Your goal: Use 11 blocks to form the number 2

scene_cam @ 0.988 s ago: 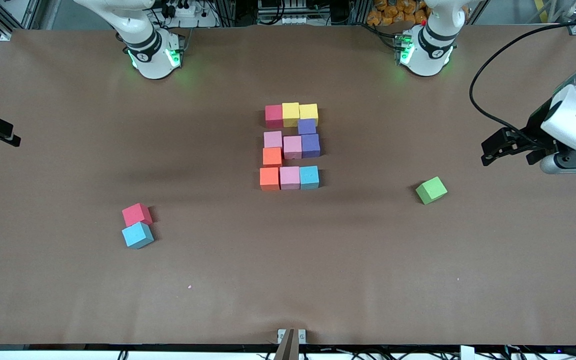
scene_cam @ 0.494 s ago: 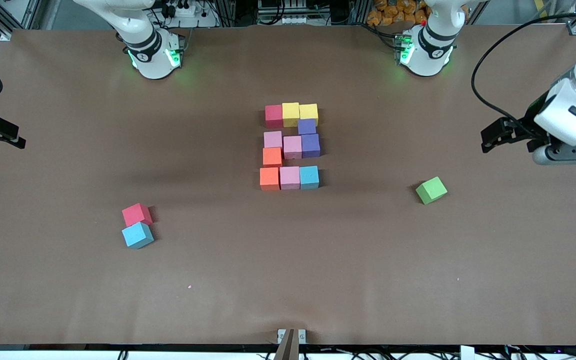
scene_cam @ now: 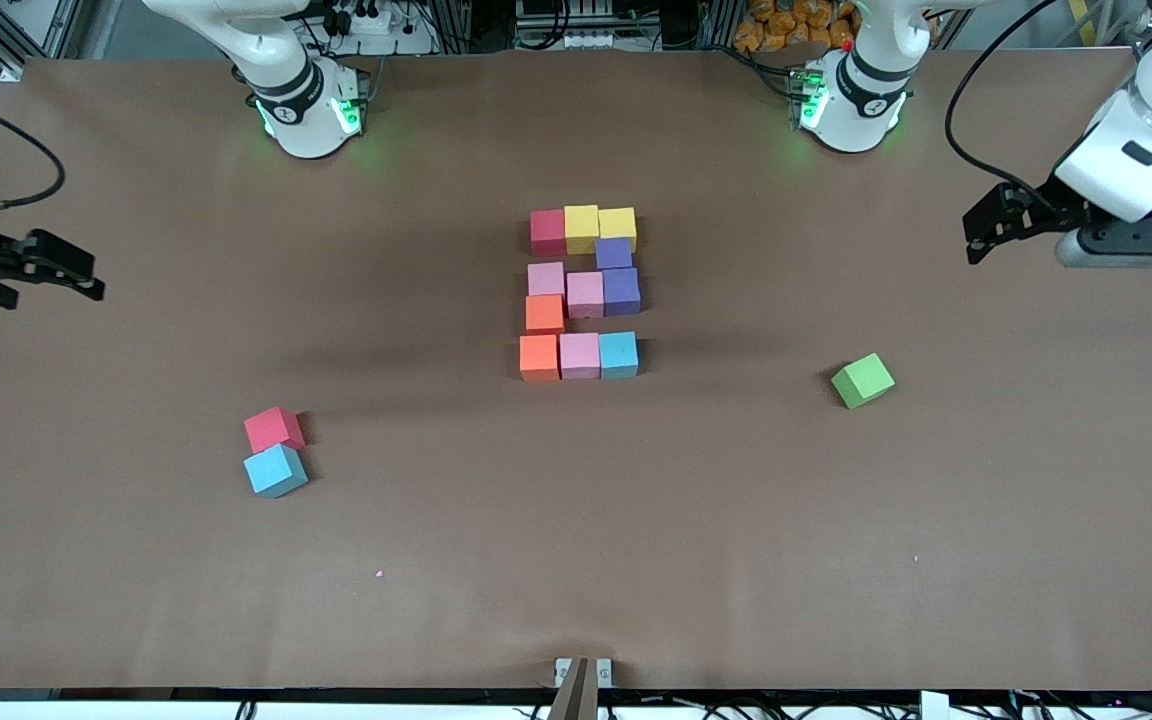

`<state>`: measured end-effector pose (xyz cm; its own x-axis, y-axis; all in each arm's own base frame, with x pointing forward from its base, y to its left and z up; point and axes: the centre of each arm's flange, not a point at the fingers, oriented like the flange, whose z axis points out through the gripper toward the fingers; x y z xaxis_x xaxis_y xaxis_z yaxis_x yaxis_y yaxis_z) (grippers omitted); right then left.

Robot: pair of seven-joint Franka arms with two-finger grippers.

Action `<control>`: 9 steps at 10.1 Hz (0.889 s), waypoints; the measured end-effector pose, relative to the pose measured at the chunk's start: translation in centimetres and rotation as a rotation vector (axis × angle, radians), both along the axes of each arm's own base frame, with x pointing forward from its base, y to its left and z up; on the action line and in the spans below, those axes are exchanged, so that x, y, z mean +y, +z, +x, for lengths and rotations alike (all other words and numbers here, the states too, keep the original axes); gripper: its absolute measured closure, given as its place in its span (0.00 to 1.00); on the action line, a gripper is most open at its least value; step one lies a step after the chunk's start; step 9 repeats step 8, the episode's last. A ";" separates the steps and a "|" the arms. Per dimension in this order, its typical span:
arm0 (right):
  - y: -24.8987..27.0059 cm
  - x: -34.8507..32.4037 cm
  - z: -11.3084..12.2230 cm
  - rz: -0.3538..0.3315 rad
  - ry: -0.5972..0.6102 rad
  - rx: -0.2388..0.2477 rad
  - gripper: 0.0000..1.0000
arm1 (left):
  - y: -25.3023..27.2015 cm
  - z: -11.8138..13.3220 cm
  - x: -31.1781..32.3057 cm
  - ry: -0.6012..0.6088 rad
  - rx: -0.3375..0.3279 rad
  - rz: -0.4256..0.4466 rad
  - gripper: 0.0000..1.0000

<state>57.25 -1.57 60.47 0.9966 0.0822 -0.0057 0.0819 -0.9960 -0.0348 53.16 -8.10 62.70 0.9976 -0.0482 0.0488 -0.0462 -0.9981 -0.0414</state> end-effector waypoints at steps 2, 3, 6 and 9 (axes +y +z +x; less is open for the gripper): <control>-0.2 -0.3 0.1 -0.001 -0.006 0.003 0.00 | 0.2 0.0 1.3 -0.003 0.000 -0.003 0.00; -0.2 -0.4 0.1 -0.001 -0.008 0.004 0.00 | 0.2 0.0 1.3 -0.014 -0.001 -0.004 0.00; -0.3 -1.0 0.1 -0.001 -0.017 0.005 0.00 | 0.3 -0.2 0.6 -0.016 0.011 -0.065 0.00; -0.3 -1.0 0.1 -0.001 -0.018 0.005 0.00 | 0.2 -0.2 1.2 -0.002 0.020 -0.078 0.00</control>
